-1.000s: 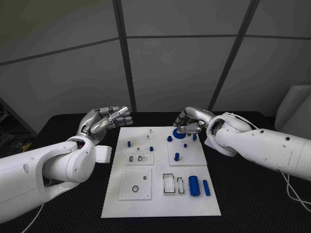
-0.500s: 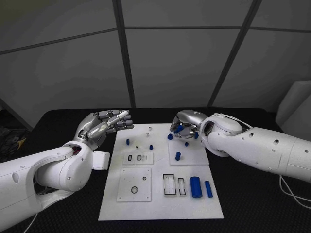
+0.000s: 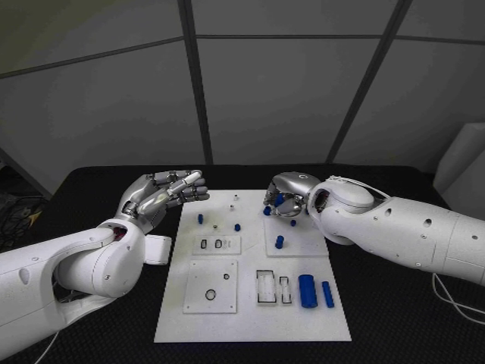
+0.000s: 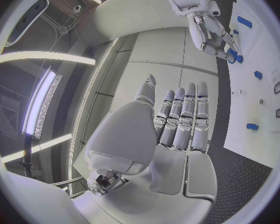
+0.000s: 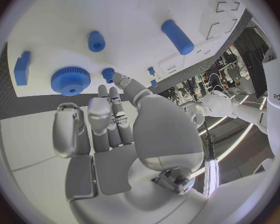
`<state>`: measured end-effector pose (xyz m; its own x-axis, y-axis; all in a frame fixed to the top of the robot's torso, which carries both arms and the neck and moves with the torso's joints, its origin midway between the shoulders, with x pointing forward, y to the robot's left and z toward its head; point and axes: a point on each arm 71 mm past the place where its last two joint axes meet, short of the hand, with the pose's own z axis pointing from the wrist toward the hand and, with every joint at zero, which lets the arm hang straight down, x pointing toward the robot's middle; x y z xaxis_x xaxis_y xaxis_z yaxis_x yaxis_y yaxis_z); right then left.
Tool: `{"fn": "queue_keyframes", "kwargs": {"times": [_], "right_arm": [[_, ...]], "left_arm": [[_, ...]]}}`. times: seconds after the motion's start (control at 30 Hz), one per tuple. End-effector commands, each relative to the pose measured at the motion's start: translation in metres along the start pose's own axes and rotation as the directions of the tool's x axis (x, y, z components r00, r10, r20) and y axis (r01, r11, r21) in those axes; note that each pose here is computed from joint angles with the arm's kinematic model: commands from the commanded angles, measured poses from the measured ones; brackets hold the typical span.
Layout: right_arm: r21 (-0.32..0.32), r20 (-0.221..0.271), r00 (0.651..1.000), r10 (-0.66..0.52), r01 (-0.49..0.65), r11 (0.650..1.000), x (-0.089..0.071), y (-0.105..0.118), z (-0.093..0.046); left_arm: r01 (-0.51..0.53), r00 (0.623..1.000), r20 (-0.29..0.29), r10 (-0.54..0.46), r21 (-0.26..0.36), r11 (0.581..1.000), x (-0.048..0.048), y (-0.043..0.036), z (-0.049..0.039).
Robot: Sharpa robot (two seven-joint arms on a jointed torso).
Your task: Assemble the parts on the task board
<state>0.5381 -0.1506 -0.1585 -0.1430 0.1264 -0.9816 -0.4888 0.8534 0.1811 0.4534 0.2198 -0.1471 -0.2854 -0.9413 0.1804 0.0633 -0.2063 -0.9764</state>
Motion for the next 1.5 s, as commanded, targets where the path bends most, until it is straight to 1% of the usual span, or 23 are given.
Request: {"fn": "queue_keyframes", "kwargs": {"times": [0.03,0.43,0.7,1.13,1.33,1.5], "right_arm": [[0.007,-0.008,1.0,-0.021,0.021,1.0,-0.001,0.001,0.001],[0.007,-0.001,1.0,-0.029,0.029,1.0,-0.002,0.004,0.005],[0.012,-0.027,0.999,-0.035,0.035,0.999,0.0,0.005,0.009],[0.023,-0.083,0.996,-0.044,0.046,0.999,0.004,0.006,0.012],[0.028,-0.093,0.995,-0.046,0.048,0.998,0.005,0.005,0.013],[0.031,-0.085,0.995,-0.045,0.048,0.998,0.004,0.005,0.014]], "left_arm": [[0.001,1.0,-0.018,-0.001,0.009,1.0,0.0018,-0.0016,0.0007],[0.0,1.0,-0.017,0.0,0.008,1.0,0.0008,-0.0018,0.0013],[0.0,1.0,-0.018,0.0,0.008,1.0,0.0009,-0.002,0.0019],[0.0,1.0,-0.019,0.0,0.009,1.0,0.0011,-0.0028,0.0023],[0.0,1.0,-0.02,0.0,0.009,1.0,0.0012,-0.003,0.0025],[0.0,1.0,-0.02,0.0,0.01,1.0,0.0013,-0.0031,0.0026]]}}
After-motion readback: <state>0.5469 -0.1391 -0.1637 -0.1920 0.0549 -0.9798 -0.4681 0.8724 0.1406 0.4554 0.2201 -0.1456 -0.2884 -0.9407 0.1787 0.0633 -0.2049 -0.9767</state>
